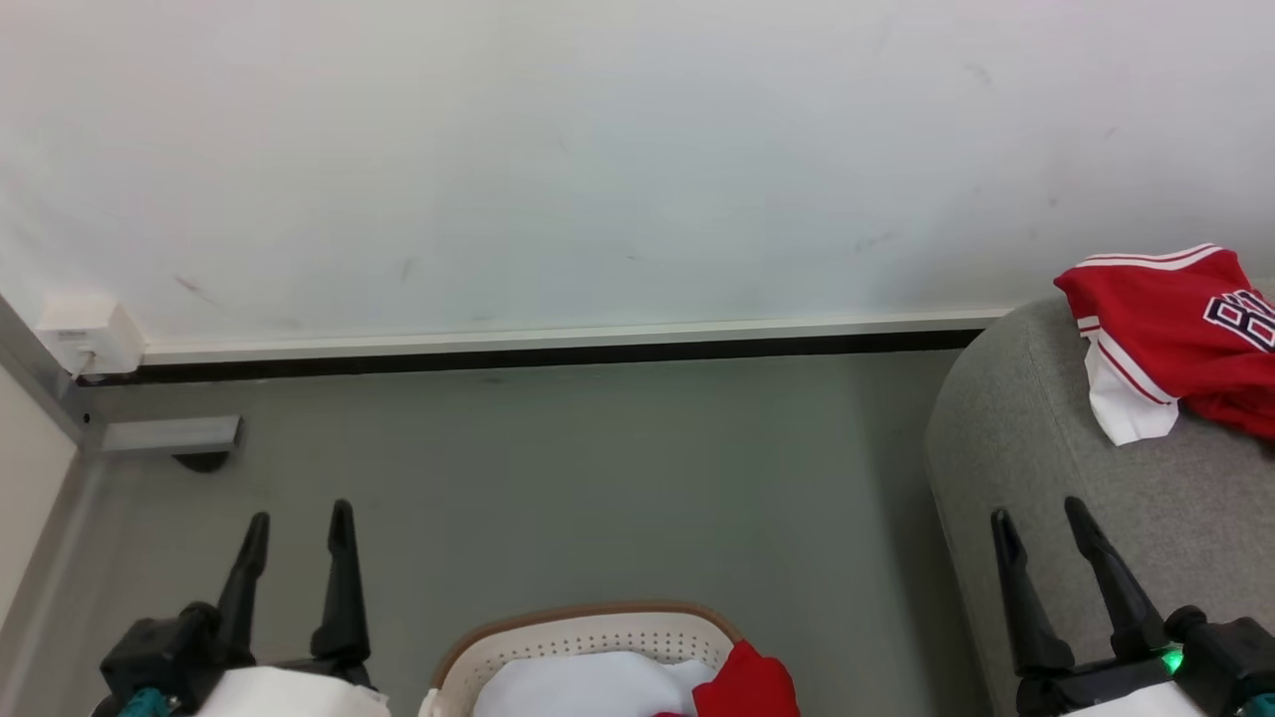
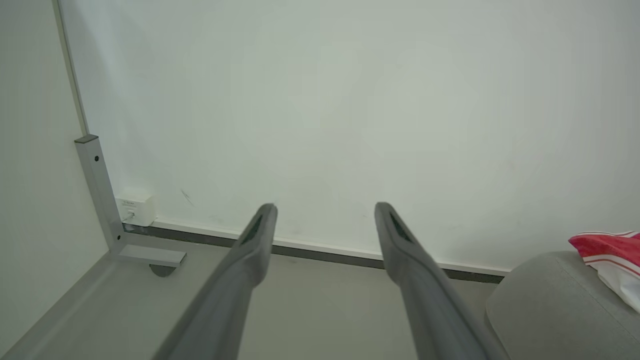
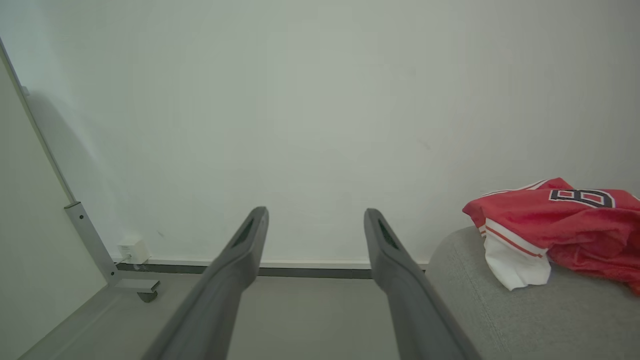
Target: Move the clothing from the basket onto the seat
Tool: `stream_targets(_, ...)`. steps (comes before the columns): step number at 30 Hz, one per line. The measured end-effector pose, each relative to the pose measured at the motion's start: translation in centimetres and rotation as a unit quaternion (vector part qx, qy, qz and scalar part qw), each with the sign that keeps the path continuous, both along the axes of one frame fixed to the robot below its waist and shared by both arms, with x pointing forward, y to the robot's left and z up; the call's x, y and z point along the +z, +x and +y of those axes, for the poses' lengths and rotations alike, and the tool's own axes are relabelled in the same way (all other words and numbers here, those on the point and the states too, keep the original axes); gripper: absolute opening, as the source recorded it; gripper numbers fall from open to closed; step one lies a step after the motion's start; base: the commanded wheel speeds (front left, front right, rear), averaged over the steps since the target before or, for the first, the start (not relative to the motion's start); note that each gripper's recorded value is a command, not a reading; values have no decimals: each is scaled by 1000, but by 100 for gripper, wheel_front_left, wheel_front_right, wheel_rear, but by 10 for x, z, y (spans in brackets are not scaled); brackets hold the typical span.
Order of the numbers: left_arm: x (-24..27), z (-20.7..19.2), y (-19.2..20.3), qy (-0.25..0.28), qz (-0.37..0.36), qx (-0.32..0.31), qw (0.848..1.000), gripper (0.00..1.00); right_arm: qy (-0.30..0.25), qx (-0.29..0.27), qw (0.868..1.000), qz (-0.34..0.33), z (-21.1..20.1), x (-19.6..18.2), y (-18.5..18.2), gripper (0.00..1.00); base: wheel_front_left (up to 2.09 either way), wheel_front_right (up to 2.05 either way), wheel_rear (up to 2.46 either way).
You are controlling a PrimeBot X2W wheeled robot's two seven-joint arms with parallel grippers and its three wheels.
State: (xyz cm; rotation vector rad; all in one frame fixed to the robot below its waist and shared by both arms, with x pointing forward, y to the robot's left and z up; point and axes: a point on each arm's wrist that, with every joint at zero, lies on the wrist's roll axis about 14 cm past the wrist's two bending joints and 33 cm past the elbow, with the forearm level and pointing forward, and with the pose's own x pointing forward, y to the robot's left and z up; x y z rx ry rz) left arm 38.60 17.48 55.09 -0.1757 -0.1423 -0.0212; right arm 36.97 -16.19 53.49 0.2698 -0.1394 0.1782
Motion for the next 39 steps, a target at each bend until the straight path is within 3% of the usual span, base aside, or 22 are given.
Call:
stream_targets(8, -14, -8, -8, -9, 7, 1, 1000, 100, -37, -1, 999, 12, 8, -16, -9, 100, 0, 0, 0)
stream_targets(27, -28, -12, -1, -15, 13, -9, 1000, 100, -33, -12, 999, 5, 4, -12, -4, 100, 0, 0, 0)
stream_targets(34, -32, -31, 14, -6, 12, -44, 999, 100, -35, -33, 999, 3, -9, -10, 4, 100, 0, 0, 0)
stream_targets(39, -52, -62, 34, 1, 41, -104, 994, 100, -37, -57, 998, 11, -26, -15, 13, 100, 0, 0, 0)
